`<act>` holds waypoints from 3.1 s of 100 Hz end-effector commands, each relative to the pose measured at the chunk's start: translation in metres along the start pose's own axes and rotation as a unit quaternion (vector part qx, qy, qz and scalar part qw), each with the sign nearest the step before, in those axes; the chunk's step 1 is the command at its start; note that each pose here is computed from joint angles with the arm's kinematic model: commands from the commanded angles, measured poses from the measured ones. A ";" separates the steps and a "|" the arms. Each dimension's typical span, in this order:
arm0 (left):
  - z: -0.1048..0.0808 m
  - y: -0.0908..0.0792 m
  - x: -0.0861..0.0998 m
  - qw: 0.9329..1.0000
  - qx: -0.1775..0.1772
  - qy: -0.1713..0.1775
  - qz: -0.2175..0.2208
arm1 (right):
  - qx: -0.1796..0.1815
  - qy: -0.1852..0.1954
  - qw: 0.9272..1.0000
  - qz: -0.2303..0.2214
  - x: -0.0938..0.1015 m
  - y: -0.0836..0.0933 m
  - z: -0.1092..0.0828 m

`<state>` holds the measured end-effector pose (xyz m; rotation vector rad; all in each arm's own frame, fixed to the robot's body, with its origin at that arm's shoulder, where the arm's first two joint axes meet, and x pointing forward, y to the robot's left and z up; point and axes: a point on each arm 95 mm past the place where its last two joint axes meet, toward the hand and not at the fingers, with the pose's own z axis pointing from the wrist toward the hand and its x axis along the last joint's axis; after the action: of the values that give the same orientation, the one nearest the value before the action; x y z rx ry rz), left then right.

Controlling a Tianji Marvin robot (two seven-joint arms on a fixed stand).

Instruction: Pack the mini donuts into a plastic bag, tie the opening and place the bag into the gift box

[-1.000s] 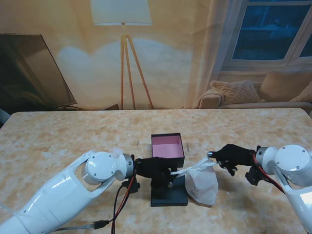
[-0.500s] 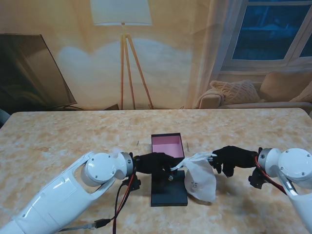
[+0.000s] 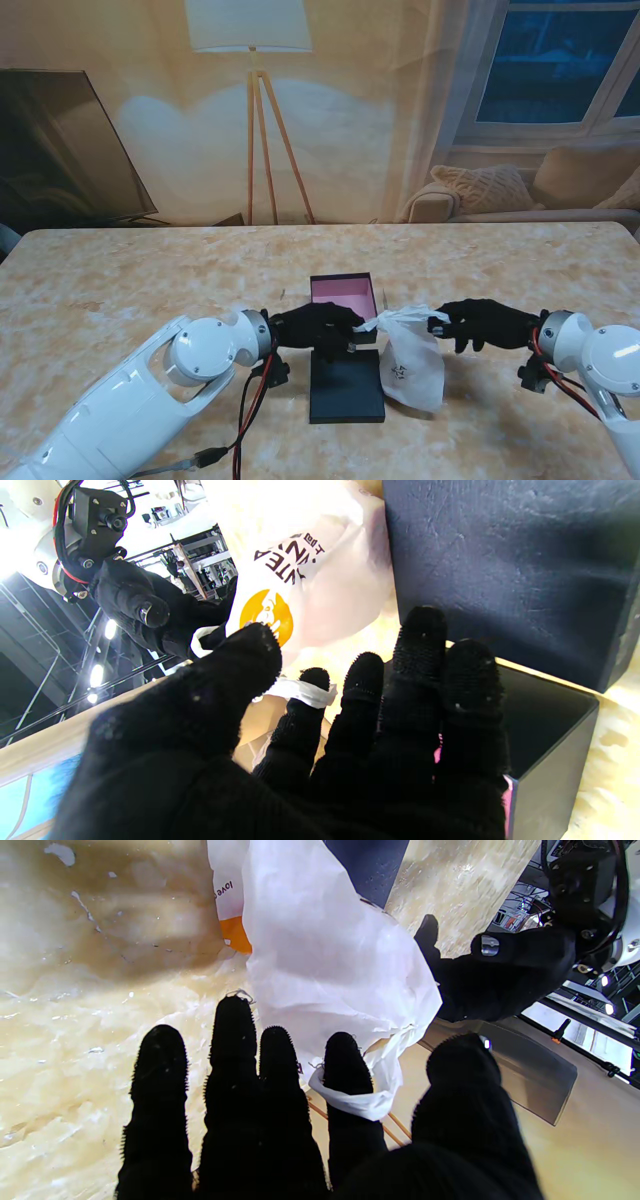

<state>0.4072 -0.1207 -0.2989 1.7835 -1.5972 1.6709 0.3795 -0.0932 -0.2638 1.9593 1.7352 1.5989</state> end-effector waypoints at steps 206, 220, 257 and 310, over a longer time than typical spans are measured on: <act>-0.054 -0.035 -0.051 0.989 0.124 -0.025 0.076 | -0.109 0.116 0.965 -0.211 0.026 0.037 0.029; -0.063 -0.035 -0.069 0.986 0.147 -0.041 0.074 | -0.072 0.125 0.963 -0.229 0.034 0.042 0.043; -0.075 -0.035 -0.093 0.981 0.179 -0.047 0.063 | 0.035 0.119 0.955 -0.268 0.043 0.044 0.069; -0.083 -0.033 -0.099 0.977 0.202 -0.038 0.057 | 0.068 0.097 0.942 -0.314 0.040 0.035 0.090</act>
<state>0.4129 0.0098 -0.3329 1.9915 -1.5069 2.1440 0.4613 -0.0326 -0.2497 1.0916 2.2560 1.4883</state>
